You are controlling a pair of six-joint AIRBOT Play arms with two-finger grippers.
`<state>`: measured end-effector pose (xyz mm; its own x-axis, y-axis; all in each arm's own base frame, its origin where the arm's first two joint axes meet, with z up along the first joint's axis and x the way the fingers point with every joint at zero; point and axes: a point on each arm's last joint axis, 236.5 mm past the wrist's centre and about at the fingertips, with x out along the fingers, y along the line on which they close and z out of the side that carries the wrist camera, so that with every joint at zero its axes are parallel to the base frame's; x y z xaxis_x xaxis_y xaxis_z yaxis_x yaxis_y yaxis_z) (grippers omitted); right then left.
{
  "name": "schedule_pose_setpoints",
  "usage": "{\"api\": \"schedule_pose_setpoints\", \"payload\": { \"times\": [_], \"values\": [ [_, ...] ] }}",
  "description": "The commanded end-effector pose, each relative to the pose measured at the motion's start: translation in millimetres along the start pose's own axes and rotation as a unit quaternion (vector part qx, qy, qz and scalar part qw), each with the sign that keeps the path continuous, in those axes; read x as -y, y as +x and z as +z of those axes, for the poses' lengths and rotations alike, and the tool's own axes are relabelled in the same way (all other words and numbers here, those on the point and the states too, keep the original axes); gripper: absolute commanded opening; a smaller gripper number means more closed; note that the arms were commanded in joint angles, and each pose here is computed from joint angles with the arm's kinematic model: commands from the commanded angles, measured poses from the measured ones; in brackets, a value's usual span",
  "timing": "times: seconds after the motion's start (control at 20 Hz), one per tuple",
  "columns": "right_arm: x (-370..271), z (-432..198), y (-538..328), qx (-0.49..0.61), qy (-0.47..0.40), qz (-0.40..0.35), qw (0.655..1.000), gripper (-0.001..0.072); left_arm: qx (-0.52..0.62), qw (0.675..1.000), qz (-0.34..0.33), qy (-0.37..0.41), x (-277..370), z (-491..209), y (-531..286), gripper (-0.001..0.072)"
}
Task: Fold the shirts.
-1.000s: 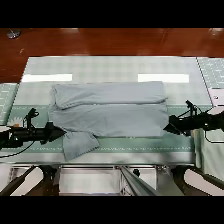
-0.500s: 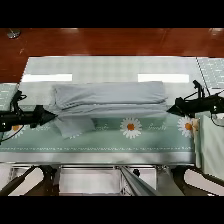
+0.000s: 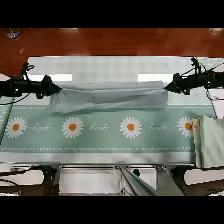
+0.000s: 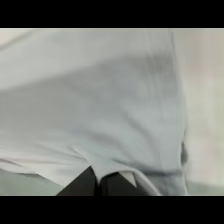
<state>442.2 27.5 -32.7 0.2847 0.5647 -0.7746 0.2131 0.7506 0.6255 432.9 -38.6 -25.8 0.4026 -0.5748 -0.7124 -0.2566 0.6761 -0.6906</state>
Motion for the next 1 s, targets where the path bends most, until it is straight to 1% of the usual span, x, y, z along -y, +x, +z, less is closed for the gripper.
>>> {"api": "schedule_pose_setpoints", "payload": {
  "times": [0.0,0.05,0.1,0.15,0.2,0.25,0.3,0.4,0.45,0.55,0.65,0.75,0.85,0.95],
  "values": [
    [-3.8,31.1,11.4,0.013,0.01,0.015,1.0,0.0025,0.0,1.0,-0.001,-0.009,2.9,26.7,20.9,0.002],
    [-3.6,34.6,15.9,0.015,0.014,0.021,1.0,0.003,-0.014,1.0,-0.001,-0.012,0.3,21.4,27.1,0.0023],
    [-3.6,37.5,20.2,0.019,0.017,0.025,0.999,0.0217,-0.028,0.999,-0.001,-0.017,-2.8,16.1,31.6,0.019],
    [-4.2,38.9,21.9,0.021,0.017,0.029,0.999,0.054,-0.039,0.999,-0.003,-0.021,-4.9,12.2,32.6,0.0696],
    [-3.3,40.8,19.3,0.024,0.004,0.029,0.999,0.0625,-0.048,0.999,-0.003,-0.025,-7.1,10.8,27.3,0.0701],
    [1.2,41.2,12.3,0.02,-0.002,0.024,1.0,0.0624,-0.058,0.998,0.002,-0.025,-11.5,10.7,16.9,0.07],
    [12.9,40.4,3.7,0.014,-0.005,0.01,1.0,0.0624,-0.072,0.997,0.025,-0.033,-24.0,8.9,1.7,0.0699],
    [45.8,34.3,-10.4,0.0,0.03,-0.024,0.999,0.0624,-0.08,0.99,0.106,-0.045,-62.4,3.5,-33.9,0.0699],
    [61.1,29.4,-15.3,-0.009,0.042,-0.045,0.998,0.0624,-0.066,0.987,0.145,-0.038,-77.1,3.5,-51.9,0.0699],
    [77.5,22.8,-15.8,-0.021,0.044,-0.074,0.996,0.0624,-0.019,0.983,0.181,-0.012,-83.1,5.4,-73.7,0.0699],
    [72.8,14.6,-1.4,-0.044,0.05,-0.06,0.996,0.0624,0.041,0.983,0.18,0.017,-65.8,2.6,-81.2,0.0699],
    [62.3,5.7,15.7,-0.07,0.054,-0.036,0.995,0.0624,0.086,0.979,0.174,0.066,-40.9,-13.1,-83.5,0.0699],
    [53.3,-2.5,29.2,-0.089,0.048,-0.029,0.994,0.0619,0.098,0.976,0.159,0.108,-15.5,-42.6,-79.3,0.0699],
    [42.4,-7.3,41.3,-0.1,0.038,-0.026,0.994,0.0618,0.082,0.977,0.134,0.143,9.3,-77.1,-67.7,0.0699]
  ]
}}
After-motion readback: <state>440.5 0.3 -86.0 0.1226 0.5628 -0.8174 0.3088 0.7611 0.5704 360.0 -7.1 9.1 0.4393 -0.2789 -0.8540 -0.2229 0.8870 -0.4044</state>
